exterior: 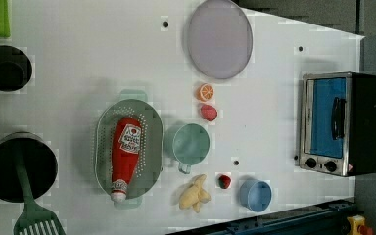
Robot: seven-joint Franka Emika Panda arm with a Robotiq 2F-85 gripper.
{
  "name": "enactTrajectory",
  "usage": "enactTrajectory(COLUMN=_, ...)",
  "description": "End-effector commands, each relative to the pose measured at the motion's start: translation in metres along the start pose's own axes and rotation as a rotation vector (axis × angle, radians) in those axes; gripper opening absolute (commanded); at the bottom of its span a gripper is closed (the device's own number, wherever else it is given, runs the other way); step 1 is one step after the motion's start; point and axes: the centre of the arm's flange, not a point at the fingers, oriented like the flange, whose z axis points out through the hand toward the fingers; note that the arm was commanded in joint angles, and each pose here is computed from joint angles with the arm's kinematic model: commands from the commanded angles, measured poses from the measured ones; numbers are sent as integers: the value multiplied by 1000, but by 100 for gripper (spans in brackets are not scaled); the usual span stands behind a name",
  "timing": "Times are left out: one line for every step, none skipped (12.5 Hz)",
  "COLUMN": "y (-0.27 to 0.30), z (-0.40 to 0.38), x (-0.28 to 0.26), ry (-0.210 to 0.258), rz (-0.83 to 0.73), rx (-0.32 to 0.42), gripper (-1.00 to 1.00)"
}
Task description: Pick Ketchup from the table and place it in strainer.
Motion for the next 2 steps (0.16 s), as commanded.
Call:
enactTrajectory(y=-16, z=5, x=-23, ry=7, rz=-111, rx=-28, gripper=100)
enactTrajectory(y=-16, z=7, x=-22, ry=4, rz=-108, rx=-30, gripper=100)
